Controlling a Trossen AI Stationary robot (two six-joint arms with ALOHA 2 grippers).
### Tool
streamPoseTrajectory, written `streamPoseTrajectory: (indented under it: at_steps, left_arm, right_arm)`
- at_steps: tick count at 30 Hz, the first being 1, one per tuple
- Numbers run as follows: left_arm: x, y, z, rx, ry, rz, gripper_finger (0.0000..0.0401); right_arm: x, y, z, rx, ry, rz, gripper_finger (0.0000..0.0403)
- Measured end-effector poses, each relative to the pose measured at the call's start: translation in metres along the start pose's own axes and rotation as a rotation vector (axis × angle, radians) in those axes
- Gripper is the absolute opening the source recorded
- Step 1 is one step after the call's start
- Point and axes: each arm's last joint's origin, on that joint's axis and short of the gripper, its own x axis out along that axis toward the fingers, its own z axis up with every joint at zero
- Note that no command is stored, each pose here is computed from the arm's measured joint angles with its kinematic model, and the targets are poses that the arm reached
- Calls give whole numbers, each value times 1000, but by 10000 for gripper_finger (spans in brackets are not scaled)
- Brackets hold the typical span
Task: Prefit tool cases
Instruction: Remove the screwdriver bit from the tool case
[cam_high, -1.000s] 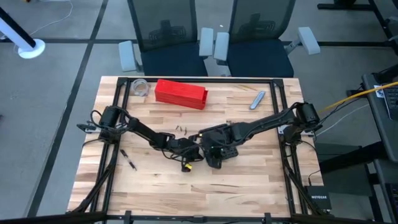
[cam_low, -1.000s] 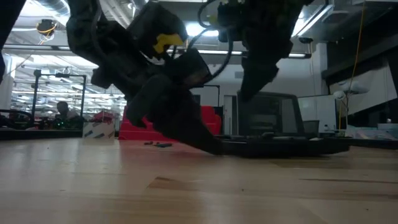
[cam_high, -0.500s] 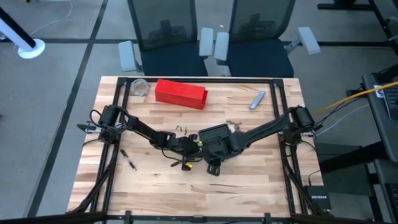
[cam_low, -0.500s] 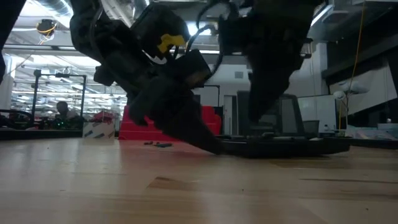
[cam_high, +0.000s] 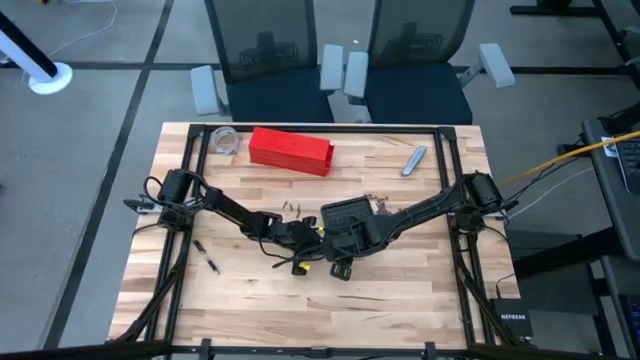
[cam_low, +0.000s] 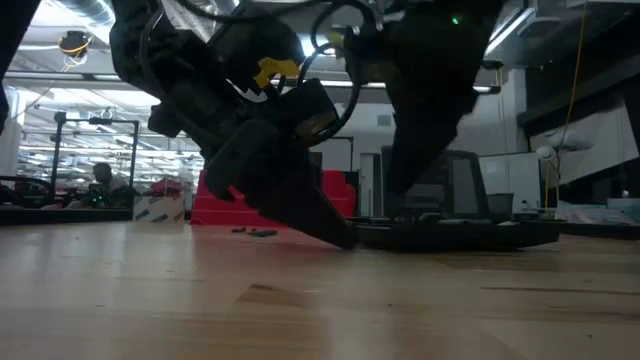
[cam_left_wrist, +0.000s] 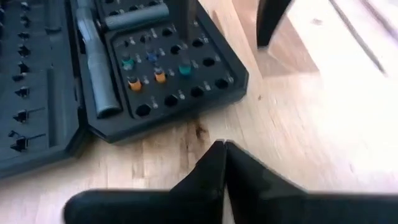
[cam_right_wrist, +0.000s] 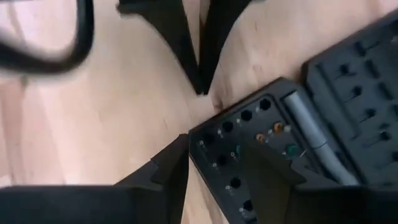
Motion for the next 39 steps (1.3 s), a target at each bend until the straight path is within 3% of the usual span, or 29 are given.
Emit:
streamPoseTrajectory:
  at_steps: [7, 30, 34, 39]
  left_arm:
    - [0, -1, 0, 4, 1, -8, 0]
    - [0, 0, 0, -4, 2, -2, 0]
    - [0, 0, 0, -5, 1, 0, 0]
    - [0, 0, 0, -11, 2, 2, 0]
  right_arm:
    - [-4, -2, 2, -20, -8, -61, 143]
    - [23, -8, -14, 85, 7, -60, 140]
    - [28, -7, -16, 85, 28, -51, 115]
    - [33, -6, -15, 87, 35, -32, 48]
